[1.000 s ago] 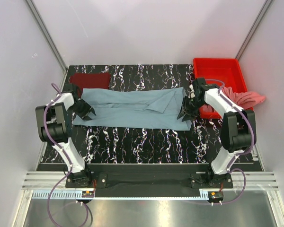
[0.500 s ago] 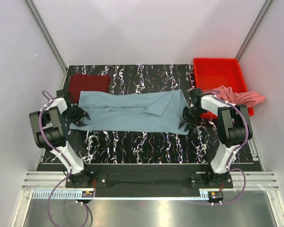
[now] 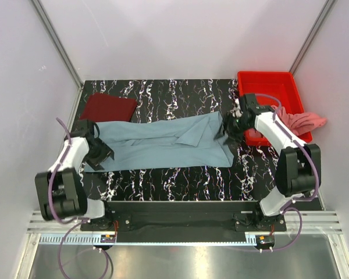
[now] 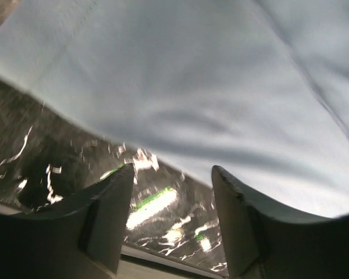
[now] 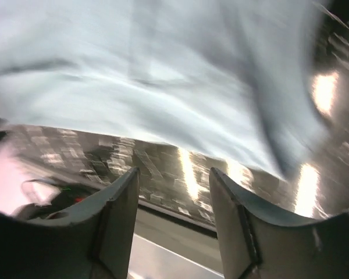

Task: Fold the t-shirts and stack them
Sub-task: Fold the tshirt

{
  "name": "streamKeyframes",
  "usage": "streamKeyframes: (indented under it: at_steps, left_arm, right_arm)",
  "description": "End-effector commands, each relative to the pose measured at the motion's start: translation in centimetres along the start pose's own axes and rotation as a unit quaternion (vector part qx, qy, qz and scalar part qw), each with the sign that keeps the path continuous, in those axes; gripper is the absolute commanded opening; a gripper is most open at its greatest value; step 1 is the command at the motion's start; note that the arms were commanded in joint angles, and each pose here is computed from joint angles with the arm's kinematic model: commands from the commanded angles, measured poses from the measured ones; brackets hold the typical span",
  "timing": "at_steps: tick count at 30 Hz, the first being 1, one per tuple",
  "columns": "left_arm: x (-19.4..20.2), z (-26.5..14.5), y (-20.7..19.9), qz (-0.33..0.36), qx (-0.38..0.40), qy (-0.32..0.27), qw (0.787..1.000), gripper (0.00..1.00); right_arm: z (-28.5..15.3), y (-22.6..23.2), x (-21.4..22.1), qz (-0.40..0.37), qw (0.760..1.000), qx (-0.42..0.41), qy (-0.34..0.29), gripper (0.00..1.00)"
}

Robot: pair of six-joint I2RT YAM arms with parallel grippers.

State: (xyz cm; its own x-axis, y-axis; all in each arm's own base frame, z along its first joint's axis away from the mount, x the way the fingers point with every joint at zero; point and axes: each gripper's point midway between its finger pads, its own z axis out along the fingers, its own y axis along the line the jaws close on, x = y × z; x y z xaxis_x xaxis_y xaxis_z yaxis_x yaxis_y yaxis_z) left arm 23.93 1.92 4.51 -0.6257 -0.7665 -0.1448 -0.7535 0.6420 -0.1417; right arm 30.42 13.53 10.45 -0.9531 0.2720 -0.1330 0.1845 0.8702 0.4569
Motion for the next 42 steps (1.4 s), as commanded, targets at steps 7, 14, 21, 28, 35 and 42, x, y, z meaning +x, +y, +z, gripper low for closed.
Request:
streamKeyframes:
  at_steps: [7, 14, 21, 28, 35, 42]
  left_arm:
    - [-3.2, -7.6, -2.0, 0.072, 0.078, -0.154, 0.982, 0.63]
    - [-1.8, -8.1, -2.4, 0.112, 0.095, -0.144, 0.979, 0.6]
    - [-0.4, -7.2, -2.0, 0.121, 0.1, -0.122, 0.98, 0.58]
    - [-0.8, -7.6, -2.4, 0.121, 0.101, -0.124, 0.98, 0.58]
    - [-1.5, -8.0, -2.7, 0.123, 0.097, -0.132, 0.979, 0.58]
    - [-2.0, -8.1, -3.5, 0.118, 0.103, -0.133, 0.979, 0.58]
  right_arm:
    - [6.4, 9.8, -4.5, 0.033, 0.987, -0.157, 0.021, 0.59]
    - [10.3, 8.9, -6.5, 0.033, 0.989, -0.145, 0.008, 0.58]
    - [11.8, 8.7, -7.4, 0.037, 0.989, -0.141, 0.0, 0.57]
    - [12.9, 9.5, -8.3, 0.05, 0.985, -0.162, 0.002, 0.54]
    - [11.2, 14.0, -10.6, 0.049, 0.972, -0.231, -0.01, 0.35]
    - [11.8, 24.3, -14.6, 0.078, 0.928, -0.365, -0.012, 0.38]
